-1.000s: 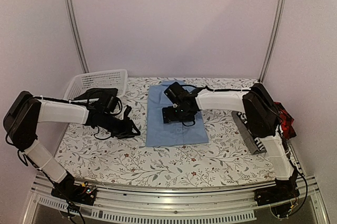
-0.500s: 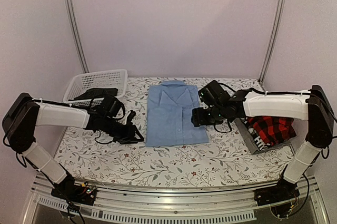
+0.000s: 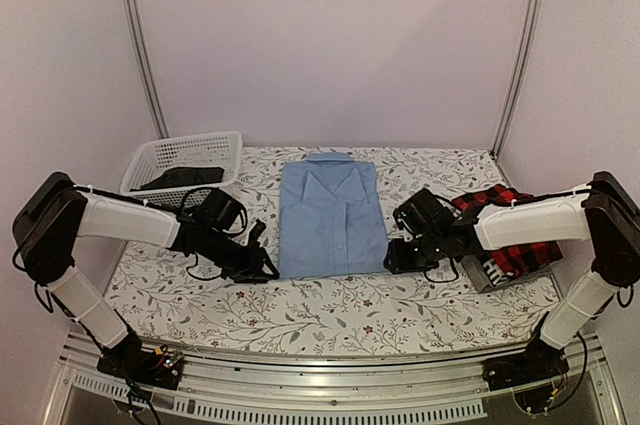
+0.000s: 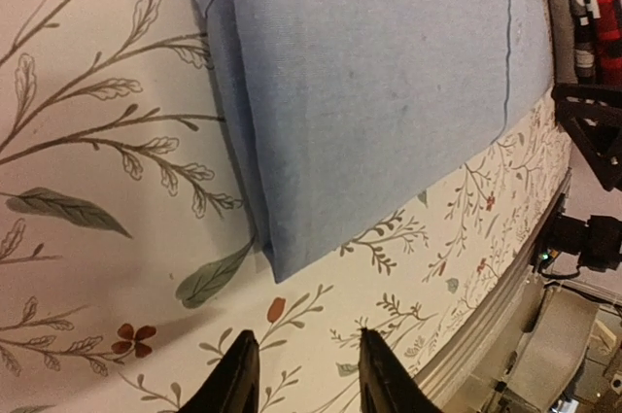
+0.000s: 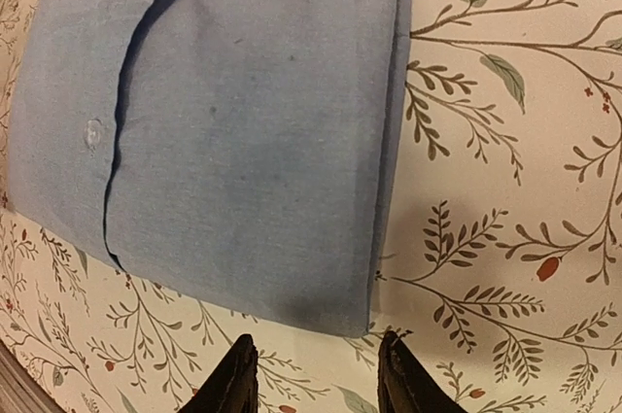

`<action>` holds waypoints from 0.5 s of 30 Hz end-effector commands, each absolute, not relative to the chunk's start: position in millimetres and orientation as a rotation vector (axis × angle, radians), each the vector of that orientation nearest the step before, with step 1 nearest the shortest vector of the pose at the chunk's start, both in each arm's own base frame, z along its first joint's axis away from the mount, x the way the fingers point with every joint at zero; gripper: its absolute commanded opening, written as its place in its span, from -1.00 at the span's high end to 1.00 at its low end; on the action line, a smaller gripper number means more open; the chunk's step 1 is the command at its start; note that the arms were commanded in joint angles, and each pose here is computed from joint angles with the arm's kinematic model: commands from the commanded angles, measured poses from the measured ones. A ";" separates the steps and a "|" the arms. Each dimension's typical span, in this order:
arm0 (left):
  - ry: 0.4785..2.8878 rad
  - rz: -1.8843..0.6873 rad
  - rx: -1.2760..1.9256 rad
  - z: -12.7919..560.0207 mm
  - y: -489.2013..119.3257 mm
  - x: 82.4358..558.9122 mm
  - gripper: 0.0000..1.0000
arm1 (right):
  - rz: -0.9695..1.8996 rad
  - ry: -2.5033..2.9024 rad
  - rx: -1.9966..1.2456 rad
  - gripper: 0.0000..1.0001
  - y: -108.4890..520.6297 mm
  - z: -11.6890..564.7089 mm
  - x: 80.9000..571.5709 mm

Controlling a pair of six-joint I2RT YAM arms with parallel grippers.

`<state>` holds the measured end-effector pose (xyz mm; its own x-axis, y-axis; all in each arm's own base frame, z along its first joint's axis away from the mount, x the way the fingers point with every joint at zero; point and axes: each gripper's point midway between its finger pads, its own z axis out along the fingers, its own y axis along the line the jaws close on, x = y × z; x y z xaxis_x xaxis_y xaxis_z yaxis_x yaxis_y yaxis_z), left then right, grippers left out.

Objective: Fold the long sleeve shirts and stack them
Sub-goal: Pick up the 2/3-rectangle-folded shirt from the center of the board.

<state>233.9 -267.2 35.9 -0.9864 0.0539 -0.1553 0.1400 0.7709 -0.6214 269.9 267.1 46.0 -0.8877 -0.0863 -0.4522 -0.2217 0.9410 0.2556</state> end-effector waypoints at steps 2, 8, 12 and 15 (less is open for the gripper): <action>2.827 -1.014 0.156 33.3 -273.9 237.0 0.31 | 0.506 2.615 -0.172 0.19 275.5 50.7 276.6; 2.838 -1.006 0.145 27.8 -275.5 238.8 0.33 | 0.488 2.626 -0.125 0.18 269.0 40.9 279.6; 2.848 -1.002 0.143 24.9 -276.4 238.0 0.34 | 0.441 2.667 -0.106 0.24 263.7 24.5 277.3; 2.855 -0.998 0.137 23.2 -276.0 237.0 0.34 | 0.410 2.703 -0.100 0.32 262.1 13.8 270.9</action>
